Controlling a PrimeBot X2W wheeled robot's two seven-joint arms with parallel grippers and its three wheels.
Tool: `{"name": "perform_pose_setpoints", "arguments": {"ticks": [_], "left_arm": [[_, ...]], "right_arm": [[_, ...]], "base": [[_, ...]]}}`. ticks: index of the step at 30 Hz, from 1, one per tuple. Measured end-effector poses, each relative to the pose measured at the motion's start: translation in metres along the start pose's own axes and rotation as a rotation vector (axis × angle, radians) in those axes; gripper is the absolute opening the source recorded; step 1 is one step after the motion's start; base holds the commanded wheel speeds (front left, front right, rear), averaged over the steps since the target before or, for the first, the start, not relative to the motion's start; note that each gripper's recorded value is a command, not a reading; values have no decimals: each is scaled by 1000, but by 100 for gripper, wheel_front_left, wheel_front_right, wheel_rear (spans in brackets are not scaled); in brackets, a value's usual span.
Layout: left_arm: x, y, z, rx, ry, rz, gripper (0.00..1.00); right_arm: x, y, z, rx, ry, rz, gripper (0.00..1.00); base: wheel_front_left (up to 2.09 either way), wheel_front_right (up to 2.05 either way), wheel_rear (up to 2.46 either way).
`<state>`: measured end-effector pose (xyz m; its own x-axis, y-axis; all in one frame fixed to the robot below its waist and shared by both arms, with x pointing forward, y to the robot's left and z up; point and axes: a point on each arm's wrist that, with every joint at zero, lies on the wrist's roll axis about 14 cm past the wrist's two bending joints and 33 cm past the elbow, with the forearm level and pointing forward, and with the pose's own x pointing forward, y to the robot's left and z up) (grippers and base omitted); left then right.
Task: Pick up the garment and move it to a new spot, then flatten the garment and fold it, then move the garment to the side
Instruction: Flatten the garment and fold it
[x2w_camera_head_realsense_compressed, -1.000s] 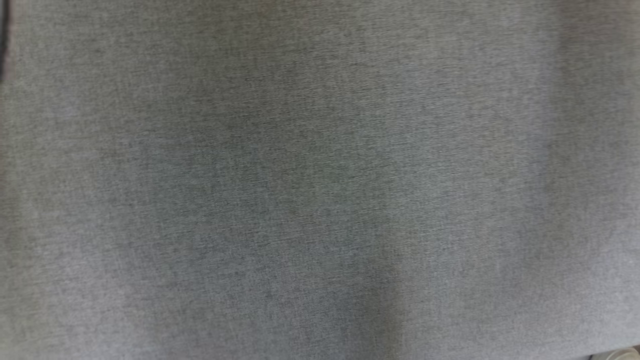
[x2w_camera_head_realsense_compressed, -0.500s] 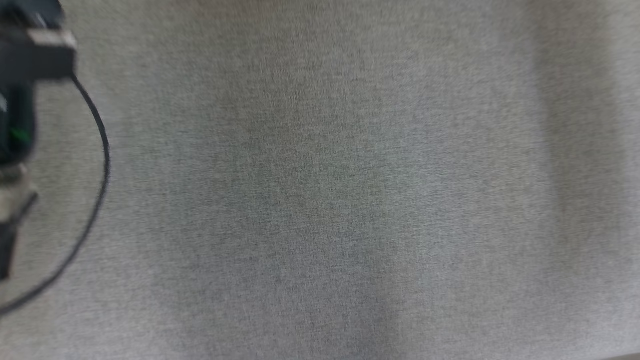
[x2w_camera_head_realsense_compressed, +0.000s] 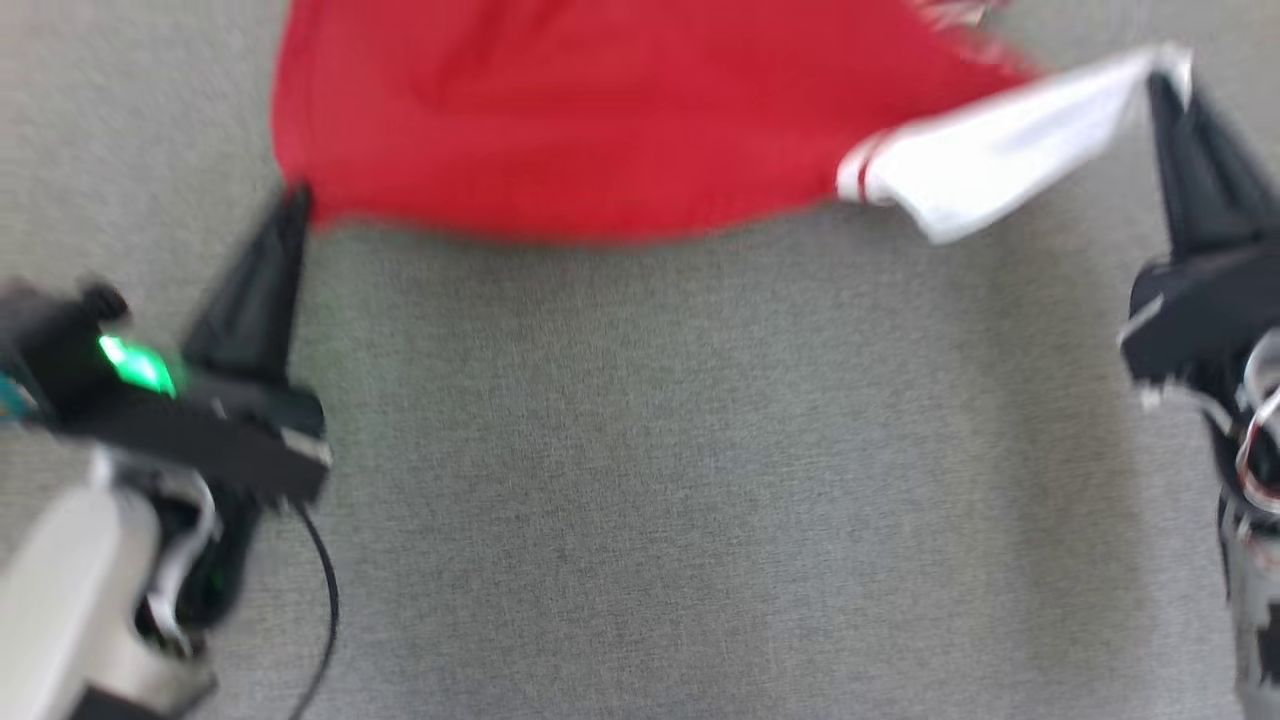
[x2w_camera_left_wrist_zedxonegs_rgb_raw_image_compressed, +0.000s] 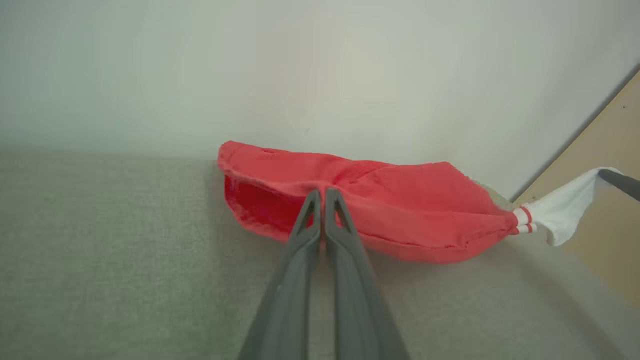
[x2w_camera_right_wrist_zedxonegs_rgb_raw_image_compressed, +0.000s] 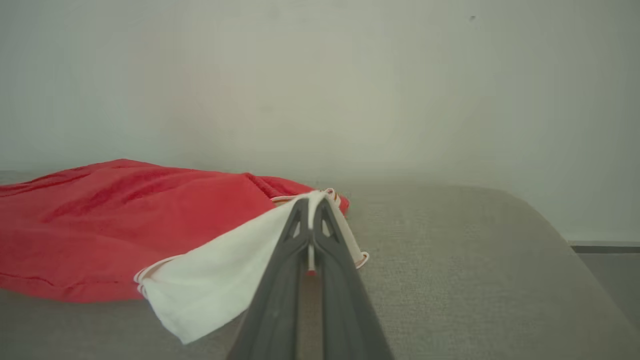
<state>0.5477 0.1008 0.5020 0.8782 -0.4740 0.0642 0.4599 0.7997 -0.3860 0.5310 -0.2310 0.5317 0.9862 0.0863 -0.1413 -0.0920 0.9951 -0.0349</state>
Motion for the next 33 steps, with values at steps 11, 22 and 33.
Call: {"name": "perform_pose_setpoints", "arguments": {"ticks": [11,22,33], "left_arm": [[-83,-31,-35,-62,122,62,0],[-144,-58,-47,-95,126,135,0],[-176,-59,-67,-86,203,193,0]], "right_arm": [[-82,-19,-31,127,133,-111,0],[-160,-26,-49,212,208,-203,0],[-205,-14,-77,233,383,-199,0]], "base": [[0,0,0],[0,0,0],[0,0,0]]}}
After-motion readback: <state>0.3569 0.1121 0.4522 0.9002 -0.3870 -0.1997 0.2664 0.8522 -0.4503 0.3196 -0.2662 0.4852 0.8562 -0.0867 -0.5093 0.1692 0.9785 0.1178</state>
